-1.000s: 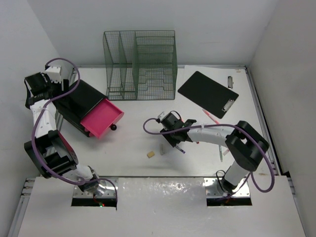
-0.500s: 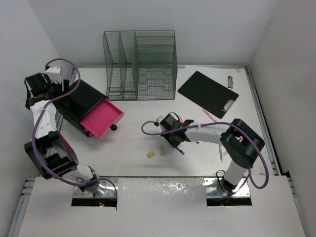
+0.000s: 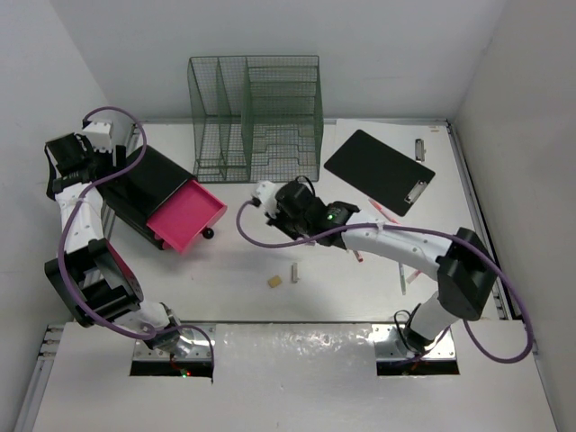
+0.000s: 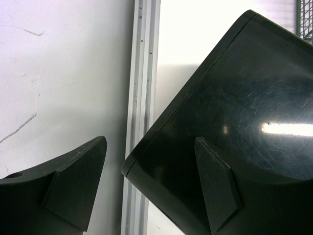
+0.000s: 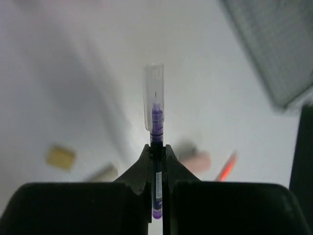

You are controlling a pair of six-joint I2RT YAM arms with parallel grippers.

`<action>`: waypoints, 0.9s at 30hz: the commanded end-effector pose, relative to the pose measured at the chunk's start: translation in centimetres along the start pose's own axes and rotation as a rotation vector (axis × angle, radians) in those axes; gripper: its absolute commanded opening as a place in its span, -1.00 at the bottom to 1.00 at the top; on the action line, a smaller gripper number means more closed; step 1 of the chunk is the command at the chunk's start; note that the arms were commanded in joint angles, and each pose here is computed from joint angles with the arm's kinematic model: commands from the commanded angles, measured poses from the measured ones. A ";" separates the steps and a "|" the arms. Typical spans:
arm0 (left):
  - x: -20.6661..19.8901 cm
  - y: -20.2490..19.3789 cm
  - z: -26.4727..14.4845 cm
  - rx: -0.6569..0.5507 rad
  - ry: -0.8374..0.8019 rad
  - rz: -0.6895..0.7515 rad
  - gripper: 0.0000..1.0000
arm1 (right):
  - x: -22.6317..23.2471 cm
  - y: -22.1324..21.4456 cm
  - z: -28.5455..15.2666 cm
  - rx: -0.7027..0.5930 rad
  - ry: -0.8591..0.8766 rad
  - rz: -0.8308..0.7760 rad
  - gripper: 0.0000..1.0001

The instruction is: Organize the desk

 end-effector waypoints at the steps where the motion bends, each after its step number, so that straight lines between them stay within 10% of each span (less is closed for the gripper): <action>1: -1.0 -2.7 0.3 0.127 -0.050 -0.022 0.43 | -1.5 9.3 -2.4 -0.501 0.032 -0.135 -1.00; 8: -1.0 -3.0 0.1 0.151 -0.032 -0.019 0.43 | 0.1 19.9 -0.5 -0.934 0.190 -0.406 -1.00; 27: -0.6 -4.6 2.0 0.215 0.005 -0.024 0.43 | 5.0 22.0 8.4 -0.814 0.387 -0.481 -0.96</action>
Point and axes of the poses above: each gripper's point midway between its finger pads, its own z axis out along the fingers, its own x axis along the line the jaws close on, y = z × x, the point moved 10 cm from there along -z, back along the fingers, and after that the axes turned 4 degrees about -z, right-handed, at the moved point
